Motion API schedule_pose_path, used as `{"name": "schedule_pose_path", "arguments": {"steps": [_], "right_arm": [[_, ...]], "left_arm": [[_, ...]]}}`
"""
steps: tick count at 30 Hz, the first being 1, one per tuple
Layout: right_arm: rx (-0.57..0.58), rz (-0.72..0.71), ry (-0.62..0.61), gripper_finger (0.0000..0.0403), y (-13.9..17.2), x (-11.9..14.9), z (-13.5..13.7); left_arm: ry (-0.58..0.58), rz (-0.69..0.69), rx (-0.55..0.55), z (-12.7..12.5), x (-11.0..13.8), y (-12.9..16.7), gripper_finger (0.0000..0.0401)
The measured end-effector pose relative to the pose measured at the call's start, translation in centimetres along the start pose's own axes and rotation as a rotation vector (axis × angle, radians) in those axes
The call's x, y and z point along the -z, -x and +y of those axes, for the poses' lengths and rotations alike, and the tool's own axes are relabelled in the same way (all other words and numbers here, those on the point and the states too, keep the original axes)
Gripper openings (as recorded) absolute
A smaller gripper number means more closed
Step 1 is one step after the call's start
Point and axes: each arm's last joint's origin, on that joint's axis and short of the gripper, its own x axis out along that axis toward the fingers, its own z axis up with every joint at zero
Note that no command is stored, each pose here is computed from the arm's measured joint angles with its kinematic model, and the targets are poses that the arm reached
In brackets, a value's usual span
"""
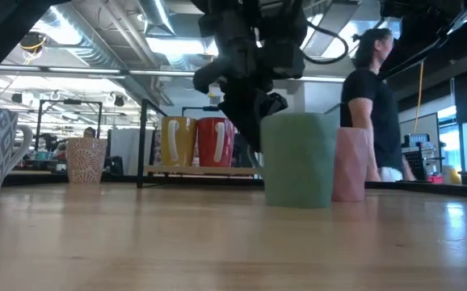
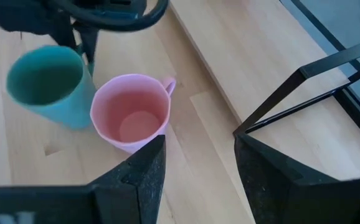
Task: Place coffee mugs
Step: Adjust the green mug
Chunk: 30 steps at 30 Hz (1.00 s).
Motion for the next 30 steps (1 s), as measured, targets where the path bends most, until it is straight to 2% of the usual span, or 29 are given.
{"name": "schedule_pose_path", "arguments": {"steps": [3,11,17,22,30], "right_arm": [[0.0,0.0,0.0,0.0177,0.0,0.0,0.0],[0.0,0.0,0.0,0.0177,0.0,0.0,0.0],[0.0,0.001,0.004,0.0177,0.0,0.0,0.0],[0.003,-0.001,0.003,0.0177,0.0,0.0,0.0],[0.027,-0.007,0.004,0.0177,0.0,0.0,-0.1]], "left_arm": [[0.04,0.0,0.0,-0.3,-0.2,0.0,0.0047],[0.161,0.029,0.001,-2.1,-0.8,0.2,0.0047],[0.29,0.065,-0.004,-4.6,-1.1,2.9,0.0047],[0.493,0.003,-0.097,-4.6,-1.0,6.2,0.0047],[0.907,-0.102,-0.331,-1.4,0.4,8.9,0.0047]]}}
